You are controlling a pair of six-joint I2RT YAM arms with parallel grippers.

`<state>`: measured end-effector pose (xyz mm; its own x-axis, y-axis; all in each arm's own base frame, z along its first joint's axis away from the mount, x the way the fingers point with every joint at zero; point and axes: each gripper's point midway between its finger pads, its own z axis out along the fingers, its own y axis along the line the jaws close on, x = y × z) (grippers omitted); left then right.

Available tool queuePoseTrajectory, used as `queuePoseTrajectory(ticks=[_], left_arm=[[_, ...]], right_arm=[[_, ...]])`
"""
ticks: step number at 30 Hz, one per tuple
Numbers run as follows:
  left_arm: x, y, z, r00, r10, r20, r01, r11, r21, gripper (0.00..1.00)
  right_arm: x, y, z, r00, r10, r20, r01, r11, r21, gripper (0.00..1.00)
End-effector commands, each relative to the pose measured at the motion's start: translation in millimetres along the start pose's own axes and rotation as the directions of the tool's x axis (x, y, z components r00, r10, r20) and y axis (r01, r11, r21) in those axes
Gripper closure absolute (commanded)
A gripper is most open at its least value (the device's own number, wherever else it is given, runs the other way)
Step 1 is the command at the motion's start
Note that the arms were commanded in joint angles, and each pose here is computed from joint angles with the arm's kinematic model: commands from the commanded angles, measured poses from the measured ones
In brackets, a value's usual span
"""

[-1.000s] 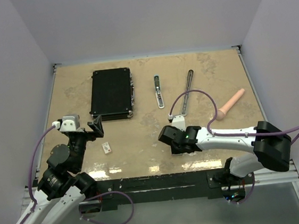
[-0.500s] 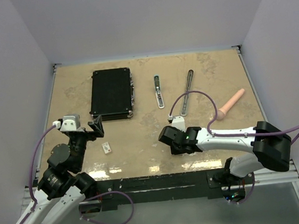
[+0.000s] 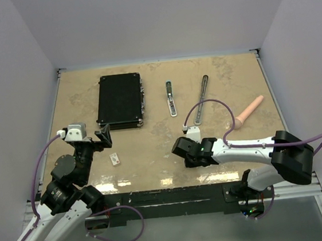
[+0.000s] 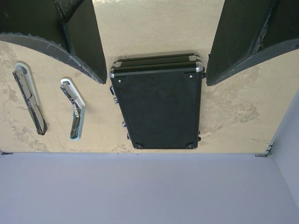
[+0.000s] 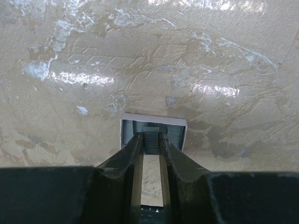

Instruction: Unload the staples from the stapler

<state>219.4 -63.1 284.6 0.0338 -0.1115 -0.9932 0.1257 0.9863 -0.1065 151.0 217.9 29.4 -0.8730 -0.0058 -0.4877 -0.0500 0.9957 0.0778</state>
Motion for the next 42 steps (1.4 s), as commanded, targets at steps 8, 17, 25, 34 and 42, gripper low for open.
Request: queuePoseTrajectory(ticks=[8,17,25,34,42], left_arm=[[-7.5,-1.8,0.9,1.000,-0.022,0.022,0.022,1.000,0.004,0.09],[-8.5,-2.2,0.5,0.999,-0.024,0.025,0.023,1.000,0.007,0.09],[-9.1,-3.2,0.6,0.999,-0.024,0.026,0.024,1.000,0.012,0.09],[-8.1,-3.2,0.7,0.999,-0.024,0.024,0.024,1.000,0.012,0.09],[-7.1,-4.0,1.3,1.000,-0.020,0.019,0.020,1.000,0.014,0.08]], right_arm=[[-4.8,2.2,1.7,0.999,0.040,0.031,-0.040,0.999,0.003,0.79],[-7.9,1.7,1.2,0.998,0.049,0.042,-0.049,0.999,0.009,0.79],[-11.1,1.0,-1.5,0.997,0.056,0.054,-0.056,0.998,0.009,0.80],[-10.9,1.2,0.3,0.997,0.053,0.058,-0.054,0.998,0.010,0.80],[-13.5,3.8,0.0,0.997,0.044,0.066,-0.044,0.999,0.005,0.80]])
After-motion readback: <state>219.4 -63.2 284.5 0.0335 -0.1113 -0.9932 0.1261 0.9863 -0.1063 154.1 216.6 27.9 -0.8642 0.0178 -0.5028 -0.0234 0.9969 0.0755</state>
